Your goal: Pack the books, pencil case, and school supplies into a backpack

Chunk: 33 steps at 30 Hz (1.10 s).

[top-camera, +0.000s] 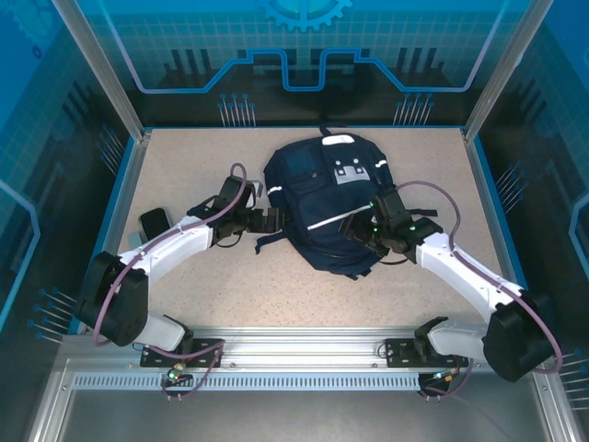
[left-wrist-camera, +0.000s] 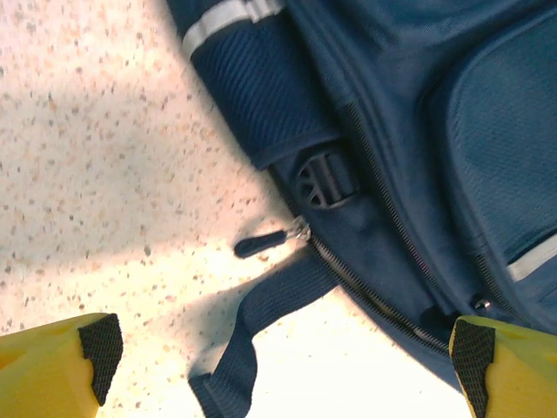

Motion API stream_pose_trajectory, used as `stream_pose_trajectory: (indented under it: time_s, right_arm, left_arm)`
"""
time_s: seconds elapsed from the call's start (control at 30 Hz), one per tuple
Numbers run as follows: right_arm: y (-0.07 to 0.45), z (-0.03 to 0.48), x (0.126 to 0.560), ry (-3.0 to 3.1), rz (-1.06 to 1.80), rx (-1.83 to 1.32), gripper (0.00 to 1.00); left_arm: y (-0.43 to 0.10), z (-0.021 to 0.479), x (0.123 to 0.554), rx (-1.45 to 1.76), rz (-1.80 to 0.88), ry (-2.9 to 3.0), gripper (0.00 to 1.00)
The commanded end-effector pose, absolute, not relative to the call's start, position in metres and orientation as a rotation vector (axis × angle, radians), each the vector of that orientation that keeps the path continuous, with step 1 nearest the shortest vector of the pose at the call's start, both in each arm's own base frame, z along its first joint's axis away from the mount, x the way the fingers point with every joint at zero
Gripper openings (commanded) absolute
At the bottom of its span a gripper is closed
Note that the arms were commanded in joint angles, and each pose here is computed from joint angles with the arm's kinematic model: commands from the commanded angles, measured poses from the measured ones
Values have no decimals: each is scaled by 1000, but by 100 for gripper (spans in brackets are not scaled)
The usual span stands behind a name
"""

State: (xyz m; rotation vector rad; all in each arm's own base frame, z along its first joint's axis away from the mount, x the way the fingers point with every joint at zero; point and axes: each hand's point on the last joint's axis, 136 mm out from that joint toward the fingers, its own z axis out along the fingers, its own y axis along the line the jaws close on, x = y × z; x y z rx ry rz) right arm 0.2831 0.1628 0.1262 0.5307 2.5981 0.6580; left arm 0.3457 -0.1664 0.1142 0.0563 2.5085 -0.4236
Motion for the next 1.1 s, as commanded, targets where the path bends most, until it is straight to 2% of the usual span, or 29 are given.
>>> stream_pose_trajectory:
  time_s: [0.0,0.23,0.4,0.6,0.67,0.9,1.07]
  right_arm:
    - [177,133,305,2552,803,582,71]
    - [170,105,325,2561,819,745,66]
    - [166,96,344,2545,834,765,60]
    - [156,117,387,2506,779,690,57]
    - [154,116,393,2514,771,689,57]
    - [160,113,395,2537,814,675,54]
    - [161,112,391,2545,839,679,53]
  left_arm:
    - [-161,118,355,76,-408,2451,99]
    - [-168,102,360,147,-411,2485,98]
    - [-178,89,359,224,-447,2508,93]
    - [-185,75,364,312,-442,2535,87]
    - [-188,72,368,335,-442,2537,83]
    - [-196,56,384,415,-416,2575,52]
    - [-199,44,391,419,-384,2624,43]
